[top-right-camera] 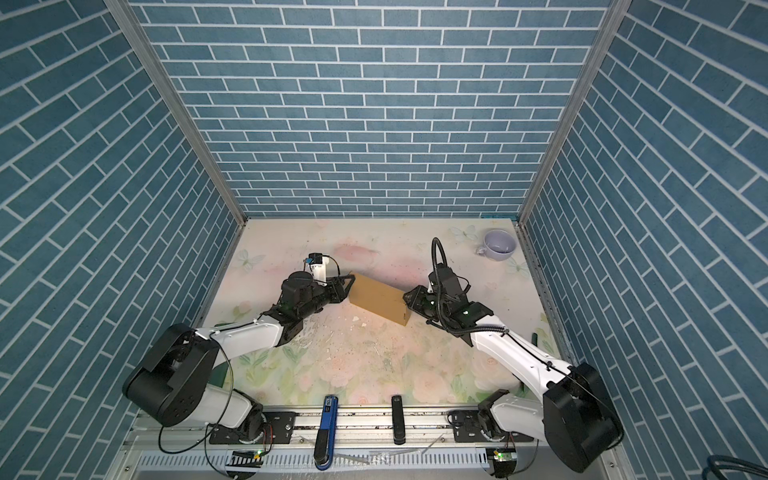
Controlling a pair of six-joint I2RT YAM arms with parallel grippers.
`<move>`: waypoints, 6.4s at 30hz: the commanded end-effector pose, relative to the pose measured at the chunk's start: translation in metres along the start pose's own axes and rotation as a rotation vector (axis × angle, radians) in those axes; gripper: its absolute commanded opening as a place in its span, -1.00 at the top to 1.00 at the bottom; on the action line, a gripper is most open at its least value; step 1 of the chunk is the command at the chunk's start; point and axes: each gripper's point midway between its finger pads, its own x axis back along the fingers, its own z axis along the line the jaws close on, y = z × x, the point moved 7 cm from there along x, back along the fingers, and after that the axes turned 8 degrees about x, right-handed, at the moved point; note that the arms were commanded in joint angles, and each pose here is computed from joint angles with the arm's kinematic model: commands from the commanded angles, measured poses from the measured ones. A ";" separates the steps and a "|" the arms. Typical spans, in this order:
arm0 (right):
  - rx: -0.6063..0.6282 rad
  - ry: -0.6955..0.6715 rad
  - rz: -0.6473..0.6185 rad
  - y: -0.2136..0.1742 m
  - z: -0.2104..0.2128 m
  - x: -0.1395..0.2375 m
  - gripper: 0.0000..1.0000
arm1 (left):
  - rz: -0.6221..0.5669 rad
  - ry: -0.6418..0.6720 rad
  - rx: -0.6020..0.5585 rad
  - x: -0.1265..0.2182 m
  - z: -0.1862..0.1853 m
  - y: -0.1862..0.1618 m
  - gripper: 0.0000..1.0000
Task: Fold the paper box
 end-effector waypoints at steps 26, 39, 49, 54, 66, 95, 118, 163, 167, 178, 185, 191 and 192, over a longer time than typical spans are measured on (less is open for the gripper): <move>-0.054 -0.005 0.032 -0.006 -0.022 -0.009 0.76 | 0.088 0.059 -0.002 -0.003 0.002 -0.010 0.06; -0.040 -0.005 0.044 -0.005 -0.022 -0.011 0.77 | 0.099 -0.008 -0.037 0.011 -0.022 0.022 -0.13; -0.026 -0.018 0.061 -0.005 -0.022 -0.013 0.77 | 0.141 -0.028 -0.018 0.016 -0.016 0.036 -0.01; -0.021 -0.019 0.067 -0.004 -0.021 -0.014 0.77 | 0.229 -0.039 -0.029 0.009 -0.016 0.032 0.07; -0.012 -0.040 0.082 -0.006 -0.025 -0.016 0.77 | 0.323 0.023 -0.016 -0.003 0.005 0.012 0.61; 0.009 -0.071 0.112 -0.012 -0.033 -0.021 0.75 | 0.426 0.129 -0.011 0.008 0.031 -0.020 0.48; 0.049 -0.068 0.139 -0.022 -0.034 -0.007 0.67 | 0.440 0.156 0.013 0.040 0.030 -0.036 0.44; 0.068 -0.072 0.158 -0.038 -0.035 0.023 0.58 | 0.359 0.177 0.150 0.099 0.021 -0.056 0.38; 0.061 -0.107 0.191 -0.041 -0.040 0.019 0.58 | 0.347 0.242 0.126 0.104 0.024 -0.053 0.42; 0.115 -0.214 0.283 -0.049 -0.045 0.005 0.80 | 0.379 0.376 0.065 0.063 0.039 -0.020 0.70; 0.167 -0.261 0.336 -0.058 -0.039 -0.009 1.00 | 0.411 0.432 -0.016 0.034 0.043 -0.001 0.79; 0.164 -0.257 0.365 -0.058 -0.035 -0.028 1.00 | 0.466 0.498 -0.058 0.020 0.058 -0.005 0.86; 0.162 -0.256 0.372 -0.058 -0.034 -0.032 1.00 | 0.473 0.514 -0.068 0.018 0.061 -0.006 0.87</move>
